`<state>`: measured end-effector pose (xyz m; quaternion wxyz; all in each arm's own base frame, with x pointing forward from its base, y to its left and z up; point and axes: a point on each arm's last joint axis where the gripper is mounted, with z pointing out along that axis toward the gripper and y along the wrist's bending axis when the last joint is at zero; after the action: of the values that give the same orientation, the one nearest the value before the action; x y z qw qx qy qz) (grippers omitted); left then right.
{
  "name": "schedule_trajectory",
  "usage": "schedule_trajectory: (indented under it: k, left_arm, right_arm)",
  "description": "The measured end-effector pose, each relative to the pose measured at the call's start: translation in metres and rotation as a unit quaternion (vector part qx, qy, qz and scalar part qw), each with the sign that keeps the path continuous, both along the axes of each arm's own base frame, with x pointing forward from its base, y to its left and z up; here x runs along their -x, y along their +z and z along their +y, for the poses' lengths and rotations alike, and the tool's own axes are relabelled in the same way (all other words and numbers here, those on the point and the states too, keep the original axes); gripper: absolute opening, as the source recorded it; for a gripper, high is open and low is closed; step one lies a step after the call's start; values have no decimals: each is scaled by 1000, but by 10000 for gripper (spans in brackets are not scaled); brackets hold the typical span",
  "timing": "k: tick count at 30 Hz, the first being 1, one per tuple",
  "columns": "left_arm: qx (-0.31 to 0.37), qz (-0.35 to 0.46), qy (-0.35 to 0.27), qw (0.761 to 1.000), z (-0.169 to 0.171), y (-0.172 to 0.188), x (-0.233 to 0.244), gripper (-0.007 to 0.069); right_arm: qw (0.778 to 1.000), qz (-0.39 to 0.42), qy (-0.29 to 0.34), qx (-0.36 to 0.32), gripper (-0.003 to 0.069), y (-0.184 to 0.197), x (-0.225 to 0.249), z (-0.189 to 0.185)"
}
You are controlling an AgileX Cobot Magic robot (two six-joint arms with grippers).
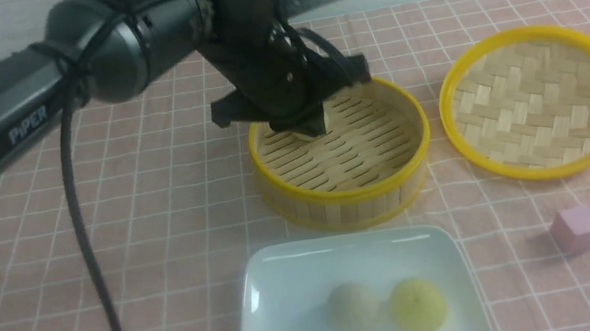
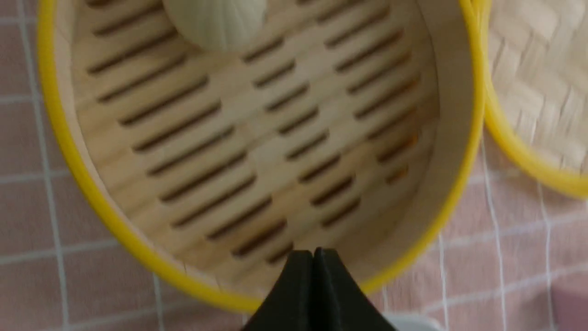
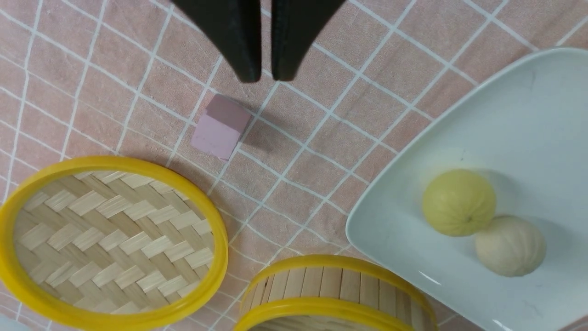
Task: Put the steamed buns into the plate on the pink tablecloth.
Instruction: 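Reach into the bamboo steamer and grasp a bun with the left gripper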
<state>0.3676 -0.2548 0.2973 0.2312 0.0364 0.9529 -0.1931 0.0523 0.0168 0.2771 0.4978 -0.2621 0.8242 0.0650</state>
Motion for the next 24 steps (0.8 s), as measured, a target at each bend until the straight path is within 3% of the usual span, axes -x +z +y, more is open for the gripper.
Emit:
schedule_trajectory:
  k: [5,13,16,20,22,24]
  left_arm:
    - [11,-4,36,999,7,-20,-46,42]
    - [29,-57,52,997,-4,-59,-80,309]
    - [27,-76,52,995,-7,-73,-88,369]
    - [18,-82,50,995,-9,-93,-94,377]
    - [14,-80,50,995,-9,-101,-96,336]
    - [11,-80,49,996,-9,-104,-96,240]
  right_arm:
    - [1000,1,-1,-2,71,0,0,0]
    - [1000,1,-2,-3,80,0,0,0]
    - [1000,1,-2,-3,83,0,0,0]
    - [1000,1,-2,-3,86,0,0,0]
    - [1000,1,-2,-3,88,0,0,0]
    - [1000,1,-2,-3,90,0,0,0]
